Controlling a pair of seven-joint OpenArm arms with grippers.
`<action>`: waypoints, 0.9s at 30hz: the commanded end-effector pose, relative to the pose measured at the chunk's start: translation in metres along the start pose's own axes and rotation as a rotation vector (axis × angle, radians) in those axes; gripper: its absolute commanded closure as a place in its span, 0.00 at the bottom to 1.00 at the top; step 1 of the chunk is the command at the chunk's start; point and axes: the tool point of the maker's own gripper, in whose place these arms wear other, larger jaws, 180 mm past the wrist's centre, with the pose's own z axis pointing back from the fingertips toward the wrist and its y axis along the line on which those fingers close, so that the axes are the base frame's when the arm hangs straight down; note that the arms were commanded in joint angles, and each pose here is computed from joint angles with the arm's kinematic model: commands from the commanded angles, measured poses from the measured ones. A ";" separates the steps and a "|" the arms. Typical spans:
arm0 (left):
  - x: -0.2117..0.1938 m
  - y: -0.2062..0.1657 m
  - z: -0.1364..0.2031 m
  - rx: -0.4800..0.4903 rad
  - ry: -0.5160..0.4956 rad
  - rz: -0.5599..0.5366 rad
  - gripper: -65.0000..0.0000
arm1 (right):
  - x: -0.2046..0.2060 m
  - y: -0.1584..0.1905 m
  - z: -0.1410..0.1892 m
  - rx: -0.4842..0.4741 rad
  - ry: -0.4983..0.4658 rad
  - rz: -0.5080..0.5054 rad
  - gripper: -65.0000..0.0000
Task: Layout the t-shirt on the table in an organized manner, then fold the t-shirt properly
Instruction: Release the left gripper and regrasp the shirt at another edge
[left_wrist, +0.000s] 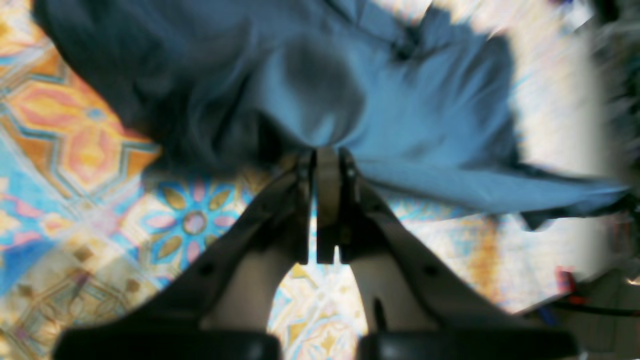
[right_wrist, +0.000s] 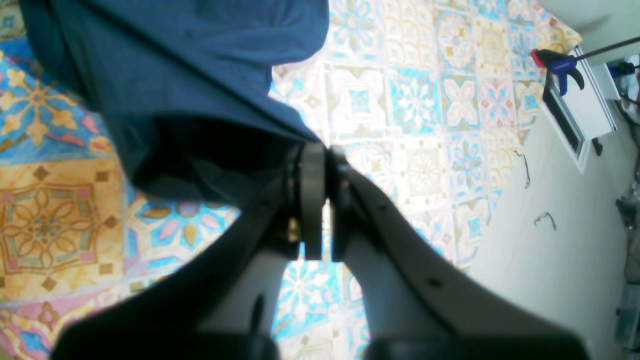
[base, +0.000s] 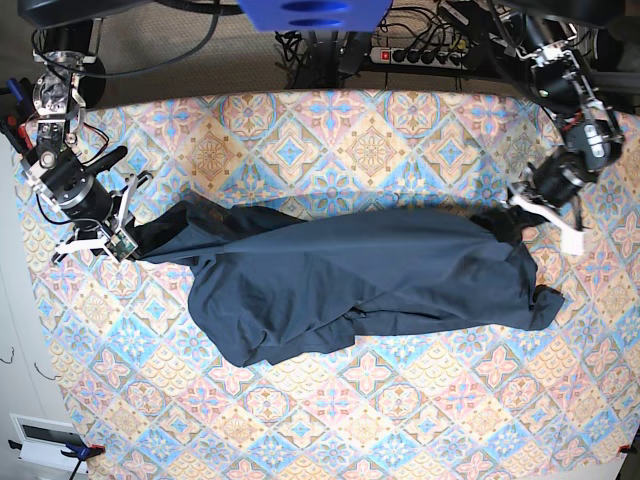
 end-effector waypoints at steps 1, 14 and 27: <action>0.013 -0.002 0.011 -0.019 -0.030 -0.018 1.00 | 0.009 -0.012 0.005 -0.029 -0.027 0.015 0.99; -0.031 0.042 0.044 0.116 0.144 -0.049 0.91 | 0.009 -0.012 0.005 -0.029 -0.027 0.015 0.99; -0.067 0.009 0.017 0.043 0.231 -0.112 0.73 | 0.008 -0.012 0.004 -0.029 -0.026 0.014 0.99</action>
